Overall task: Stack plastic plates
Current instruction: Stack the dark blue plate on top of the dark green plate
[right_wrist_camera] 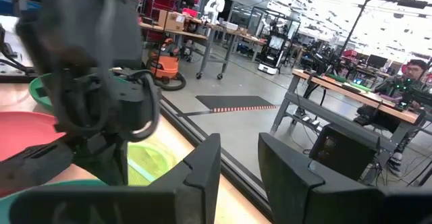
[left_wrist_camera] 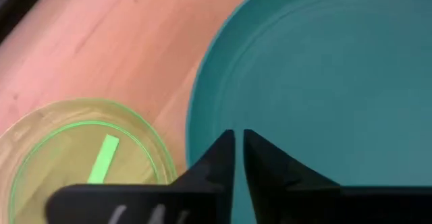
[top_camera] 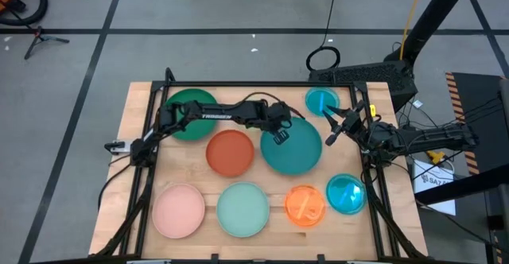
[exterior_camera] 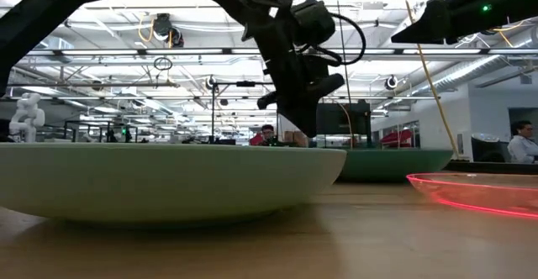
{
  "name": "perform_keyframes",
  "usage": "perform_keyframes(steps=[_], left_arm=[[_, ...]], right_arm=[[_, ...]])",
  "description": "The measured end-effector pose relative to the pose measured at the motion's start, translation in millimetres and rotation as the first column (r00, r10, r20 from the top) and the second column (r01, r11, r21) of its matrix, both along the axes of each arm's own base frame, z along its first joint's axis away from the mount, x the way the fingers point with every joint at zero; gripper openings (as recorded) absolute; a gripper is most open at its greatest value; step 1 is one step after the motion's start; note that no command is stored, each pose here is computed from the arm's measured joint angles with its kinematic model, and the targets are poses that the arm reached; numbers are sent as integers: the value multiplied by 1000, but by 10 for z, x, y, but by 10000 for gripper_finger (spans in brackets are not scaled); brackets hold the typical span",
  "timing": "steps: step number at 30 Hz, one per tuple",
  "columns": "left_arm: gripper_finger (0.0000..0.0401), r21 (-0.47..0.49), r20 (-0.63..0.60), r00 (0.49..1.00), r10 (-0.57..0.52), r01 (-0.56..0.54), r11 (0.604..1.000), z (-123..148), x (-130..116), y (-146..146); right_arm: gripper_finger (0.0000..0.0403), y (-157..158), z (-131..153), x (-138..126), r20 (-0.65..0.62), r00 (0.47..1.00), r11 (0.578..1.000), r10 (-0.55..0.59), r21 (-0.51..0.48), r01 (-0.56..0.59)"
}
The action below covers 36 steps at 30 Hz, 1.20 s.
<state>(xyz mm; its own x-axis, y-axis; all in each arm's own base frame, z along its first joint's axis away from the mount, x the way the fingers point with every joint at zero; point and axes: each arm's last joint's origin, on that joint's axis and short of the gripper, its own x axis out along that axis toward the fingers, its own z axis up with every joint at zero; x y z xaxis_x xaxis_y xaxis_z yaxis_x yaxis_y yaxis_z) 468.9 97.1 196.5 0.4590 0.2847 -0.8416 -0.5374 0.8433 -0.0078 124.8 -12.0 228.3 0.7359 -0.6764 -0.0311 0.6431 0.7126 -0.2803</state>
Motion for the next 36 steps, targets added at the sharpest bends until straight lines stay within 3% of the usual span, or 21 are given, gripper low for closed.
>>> perform_keyframes(steps=[12,16,36], left_arm=[[217,-71,1,1000,13,-13,997,-86,-66,364],[257,-72,12,1000,27,-26,997,-127,-50,410],[266,-66,-17,1000,-6,5,998,-342,10,400]], right_arm=[[93,0,0,0,-1,1000,1000,0,0,0],[93,0,-1,0,-4,1000,1000,0,-3,0],[93,0,-9,-1,-14,1000,1000,-2,-4,2]])
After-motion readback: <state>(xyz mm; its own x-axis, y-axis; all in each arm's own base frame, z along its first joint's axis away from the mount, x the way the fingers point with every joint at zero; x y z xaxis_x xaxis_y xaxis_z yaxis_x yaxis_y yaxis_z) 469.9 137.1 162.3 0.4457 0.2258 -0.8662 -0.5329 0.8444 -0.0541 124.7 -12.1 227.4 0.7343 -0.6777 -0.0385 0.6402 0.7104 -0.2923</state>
